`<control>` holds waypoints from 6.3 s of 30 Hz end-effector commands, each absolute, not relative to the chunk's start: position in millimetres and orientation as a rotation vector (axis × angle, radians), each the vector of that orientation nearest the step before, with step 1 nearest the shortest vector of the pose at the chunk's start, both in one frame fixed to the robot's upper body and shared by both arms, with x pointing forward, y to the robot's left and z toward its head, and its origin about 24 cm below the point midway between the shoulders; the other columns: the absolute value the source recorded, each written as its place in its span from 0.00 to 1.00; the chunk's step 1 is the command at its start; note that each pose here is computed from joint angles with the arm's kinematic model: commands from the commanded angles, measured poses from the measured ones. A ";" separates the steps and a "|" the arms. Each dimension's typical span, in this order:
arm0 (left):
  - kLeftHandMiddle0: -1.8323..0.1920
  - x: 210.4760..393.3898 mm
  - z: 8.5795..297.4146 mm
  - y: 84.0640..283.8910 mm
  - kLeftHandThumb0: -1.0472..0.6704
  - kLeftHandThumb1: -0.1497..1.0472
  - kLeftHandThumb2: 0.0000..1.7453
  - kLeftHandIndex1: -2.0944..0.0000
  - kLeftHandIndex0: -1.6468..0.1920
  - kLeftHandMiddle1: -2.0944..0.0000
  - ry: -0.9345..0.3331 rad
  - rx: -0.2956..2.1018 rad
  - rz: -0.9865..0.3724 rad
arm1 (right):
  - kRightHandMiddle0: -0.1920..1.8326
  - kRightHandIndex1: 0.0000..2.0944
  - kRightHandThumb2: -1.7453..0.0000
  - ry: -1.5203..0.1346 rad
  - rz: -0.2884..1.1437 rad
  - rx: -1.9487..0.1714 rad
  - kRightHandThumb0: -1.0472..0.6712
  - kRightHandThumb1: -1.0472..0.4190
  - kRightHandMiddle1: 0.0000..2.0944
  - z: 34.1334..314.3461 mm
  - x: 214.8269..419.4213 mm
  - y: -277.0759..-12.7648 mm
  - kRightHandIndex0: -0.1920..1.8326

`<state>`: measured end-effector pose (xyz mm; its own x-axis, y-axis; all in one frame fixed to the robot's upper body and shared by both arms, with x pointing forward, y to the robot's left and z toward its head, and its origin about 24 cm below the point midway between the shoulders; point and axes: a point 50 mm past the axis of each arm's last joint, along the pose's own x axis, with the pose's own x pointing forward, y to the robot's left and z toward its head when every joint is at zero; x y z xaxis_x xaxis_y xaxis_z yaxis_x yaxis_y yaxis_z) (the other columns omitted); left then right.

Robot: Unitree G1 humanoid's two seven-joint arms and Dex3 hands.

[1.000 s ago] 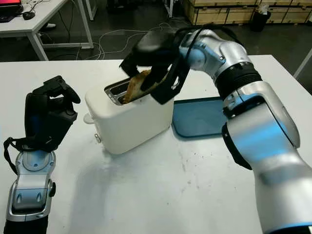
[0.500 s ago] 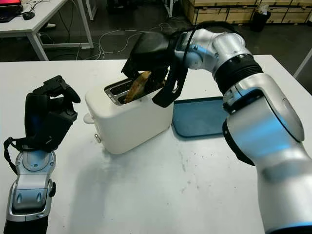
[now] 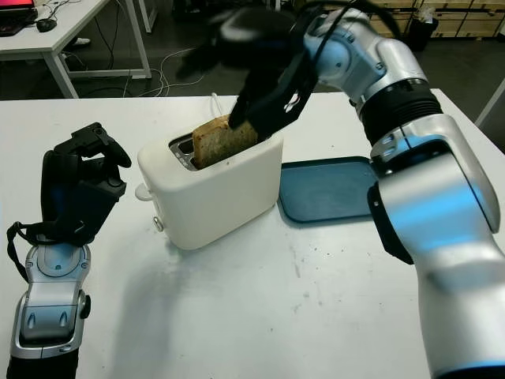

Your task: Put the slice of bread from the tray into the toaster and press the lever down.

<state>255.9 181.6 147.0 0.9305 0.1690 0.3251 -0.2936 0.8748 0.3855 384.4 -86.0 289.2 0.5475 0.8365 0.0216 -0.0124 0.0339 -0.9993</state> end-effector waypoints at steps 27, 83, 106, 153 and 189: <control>0.32 261.1 149.2 180.4 0.72 0.77 0.63 0.17 0.46 0.17 -0.321 0.482 0.217 | 0.40 0.83 0.74 -0.426 -0.152 -0.111 0.44 0.09 0.72 67.4 289.8 -229.2 0.52; 0.32 241.0 168.9 199.3 0.72 0.74 0.08 0.97 0.27 0.38 -0.292 1.301 -0.126 | 0.34 0.83 0.76 -0.247 -0.077 -0.130 0.45 0.09 0.83 79.5 281.6 -215.3 0.48; 0.34 253.5 161.8 192.3 0.68 0.79 0.05 0.99 0.28 0.35 -0.244 1.355 -0.188 | 0.34 0.83 0.75 -0.265 -0.067 -0.095 0.45 0.09 0.83 79.4 277.1 -216.1 0.49; 0.31 230.4 76.7 136.4 0.68 0.78 0.24 1.00 0.28 0.77 -0.022 1.146 -0.399 | 0.39 0.83 0.76 -0.332 -0.007 -0.228 0.48 0.09 0.72 95.6 274.2 -243.1 0.52; 0.42 245.6 -5.2 144.7 0.70 0.80 0.58 0.97 0.28 0.17 0.262 0.681 -0.352 | 0.37 0.83 0.76 -0.325 0.022 -0.247 0.46 0.09 0.78 96.2 268.8 -237.8 0.51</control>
<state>270.0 193.8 57.6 0.9983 -0.0396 -0.0423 0.0575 0.7650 0.6414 268.8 -240.1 92.1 0.9534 0.0502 0.2975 0.0232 0.9709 -0.2384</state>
